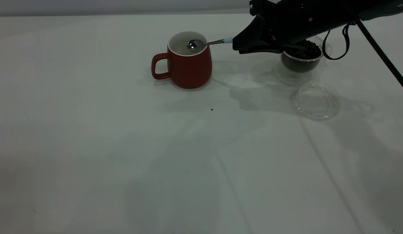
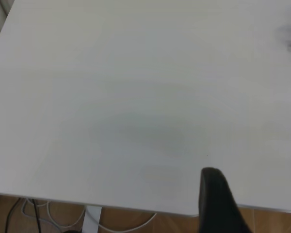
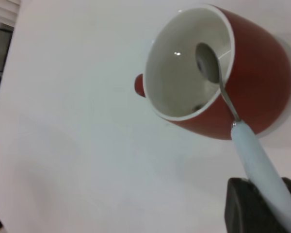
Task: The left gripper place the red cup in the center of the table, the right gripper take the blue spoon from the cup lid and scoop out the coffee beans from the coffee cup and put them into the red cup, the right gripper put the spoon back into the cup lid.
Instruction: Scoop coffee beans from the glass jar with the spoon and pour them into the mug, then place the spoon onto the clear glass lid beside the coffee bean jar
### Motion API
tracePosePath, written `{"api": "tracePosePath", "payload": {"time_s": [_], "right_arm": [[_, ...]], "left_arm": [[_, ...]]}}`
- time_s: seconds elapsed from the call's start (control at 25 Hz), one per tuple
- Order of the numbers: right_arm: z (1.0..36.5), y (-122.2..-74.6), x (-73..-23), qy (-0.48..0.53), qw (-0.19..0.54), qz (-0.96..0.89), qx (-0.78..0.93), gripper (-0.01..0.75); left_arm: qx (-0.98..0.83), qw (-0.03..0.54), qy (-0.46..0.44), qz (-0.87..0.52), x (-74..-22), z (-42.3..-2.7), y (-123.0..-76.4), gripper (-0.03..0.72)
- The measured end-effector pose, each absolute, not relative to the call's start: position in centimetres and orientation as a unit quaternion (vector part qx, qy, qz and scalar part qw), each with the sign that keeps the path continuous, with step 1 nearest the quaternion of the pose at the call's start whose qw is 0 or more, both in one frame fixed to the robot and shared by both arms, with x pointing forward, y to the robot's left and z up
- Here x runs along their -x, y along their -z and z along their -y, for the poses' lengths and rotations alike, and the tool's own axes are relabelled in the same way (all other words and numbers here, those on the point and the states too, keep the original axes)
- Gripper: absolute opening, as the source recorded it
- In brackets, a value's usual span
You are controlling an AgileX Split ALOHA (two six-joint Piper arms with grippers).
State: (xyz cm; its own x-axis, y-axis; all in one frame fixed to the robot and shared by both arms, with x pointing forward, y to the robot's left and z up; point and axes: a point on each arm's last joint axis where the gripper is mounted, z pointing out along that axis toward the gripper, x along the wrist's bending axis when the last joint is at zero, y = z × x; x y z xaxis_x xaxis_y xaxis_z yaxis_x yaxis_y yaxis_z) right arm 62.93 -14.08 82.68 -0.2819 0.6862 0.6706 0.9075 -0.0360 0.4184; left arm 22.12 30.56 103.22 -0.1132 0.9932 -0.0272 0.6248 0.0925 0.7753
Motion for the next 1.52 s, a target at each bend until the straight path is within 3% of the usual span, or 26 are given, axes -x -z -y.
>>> {"api": "tracePosePath", "payload": {"time_s": [0.32, 0.72, 1.04, 1.28, 1.52], "right_arm": [[14.2, -86.1, -63.4, 0.429, 0.074, 0.702, 0.563, 0.110], [14.8, -91.1, -62.3, 0.406, 0.065, 0.735, 0.539, 0.110], [22.9, -93.4, -57.8, 0.384, 0.040, 0.687, 0.616, 0.110], [29.3, -91.5, -53.2, 0.360, 0.042, 0.600, 0.714, 0.110], [32.0, -89.6, -50.6, 0.355, 0.049, 0.538, 0.763, 0.110]], "left_arm": [[-0.597, 0.295, -0.312, -0.678, -22.1, -30.6, -103.2, 0.445], [-0.597, 0.295, -0.312, -0.678, -22.1, -30.6, -103.2, 0.445], [-0.597, 0.295, -0.312, -0.678, -22.1, -30.6, -103.2, 0.445], [-0.597, 0.295, -0.312, -0.678, -22.1, -30.6, -103.2, 0.445], [-0.598, 0.295, -0.312, -0.677, -22.1, -30.6, -103.2, 0.445]]}}
